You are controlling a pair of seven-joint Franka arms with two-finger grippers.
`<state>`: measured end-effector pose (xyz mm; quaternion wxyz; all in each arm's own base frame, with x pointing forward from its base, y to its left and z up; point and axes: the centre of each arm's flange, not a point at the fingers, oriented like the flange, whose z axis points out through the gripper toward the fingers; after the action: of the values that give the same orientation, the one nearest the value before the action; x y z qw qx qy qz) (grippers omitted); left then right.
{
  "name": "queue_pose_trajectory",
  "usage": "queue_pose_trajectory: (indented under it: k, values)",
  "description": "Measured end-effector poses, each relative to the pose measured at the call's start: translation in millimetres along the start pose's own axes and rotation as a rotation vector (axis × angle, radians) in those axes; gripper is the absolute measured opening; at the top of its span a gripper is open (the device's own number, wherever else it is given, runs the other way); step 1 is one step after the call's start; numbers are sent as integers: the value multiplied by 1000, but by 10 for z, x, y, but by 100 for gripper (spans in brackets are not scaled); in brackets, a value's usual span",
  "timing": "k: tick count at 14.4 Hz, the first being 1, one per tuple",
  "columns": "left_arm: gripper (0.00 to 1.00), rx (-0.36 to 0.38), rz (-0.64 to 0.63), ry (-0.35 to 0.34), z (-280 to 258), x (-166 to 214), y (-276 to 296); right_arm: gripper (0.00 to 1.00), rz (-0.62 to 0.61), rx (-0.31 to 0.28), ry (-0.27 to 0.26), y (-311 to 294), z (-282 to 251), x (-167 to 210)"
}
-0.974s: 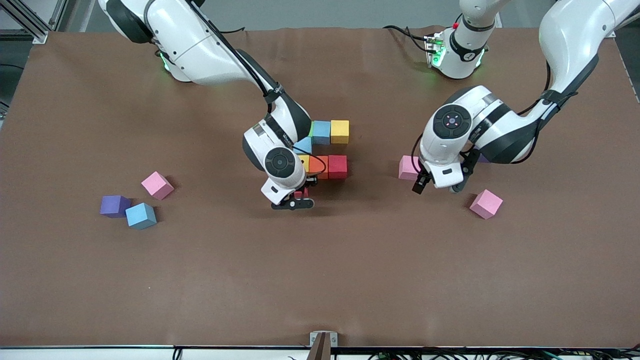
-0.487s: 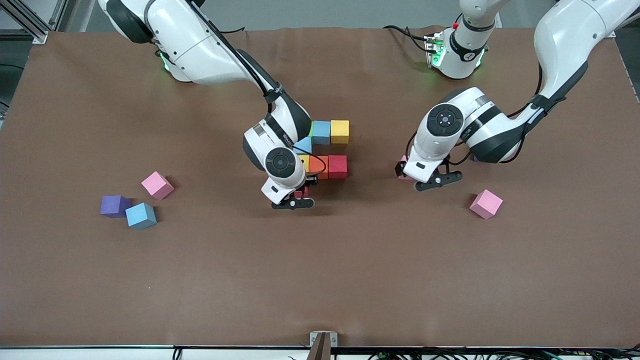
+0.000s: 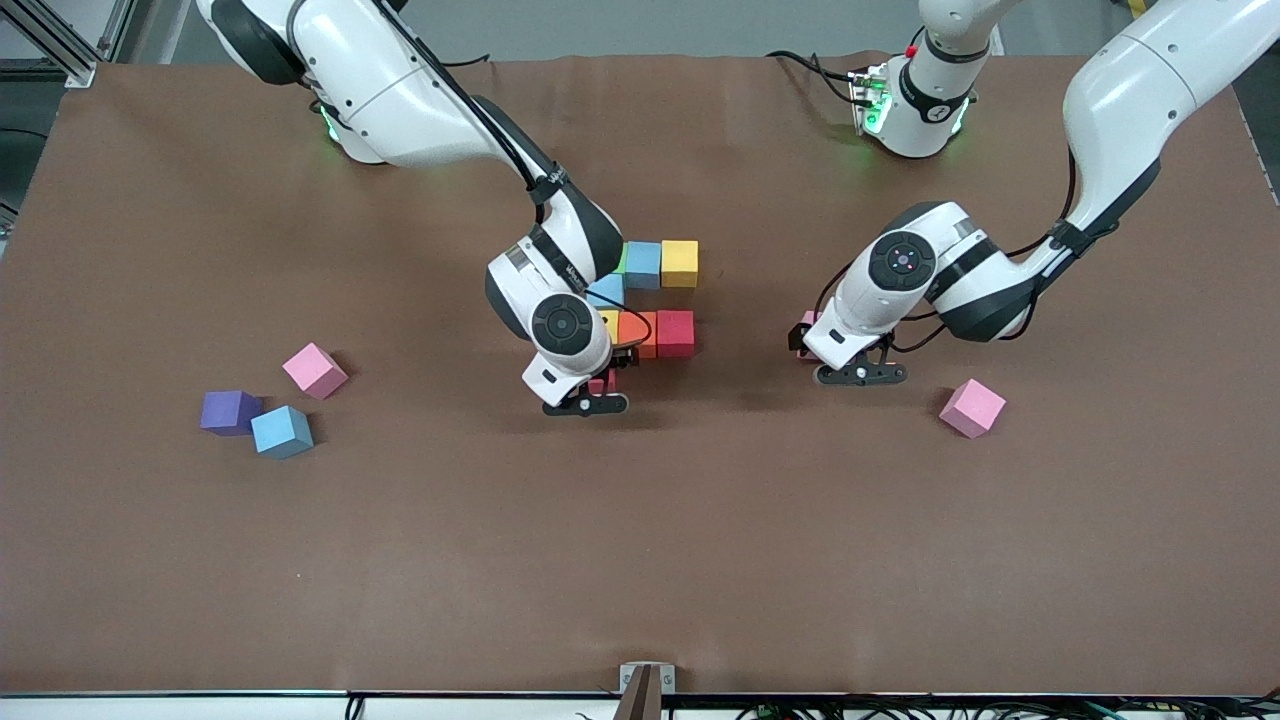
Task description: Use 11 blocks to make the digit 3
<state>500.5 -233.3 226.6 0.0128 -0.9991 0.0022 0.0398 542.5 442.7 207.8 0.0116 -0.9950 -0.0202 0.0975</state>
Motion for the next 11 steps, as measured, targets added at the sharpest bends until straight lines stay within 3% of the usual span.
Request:
queue_pose_trajectory:
  k: [2,6,9,11]
  values:
    - [100,-5,6,-10,41,-23,29,100,1,9,5,-23,-186,-5]
    - [100,-1,26,-30,141,-111,141,100,35,57,-35,-23,-721,5]
    - [95,1,32,-45,210,-161,154,100,73,93,5,198,-1204,155]
    - [83,3,34,-50,234,-181,151,100,147,112,36,679,-1480,397]
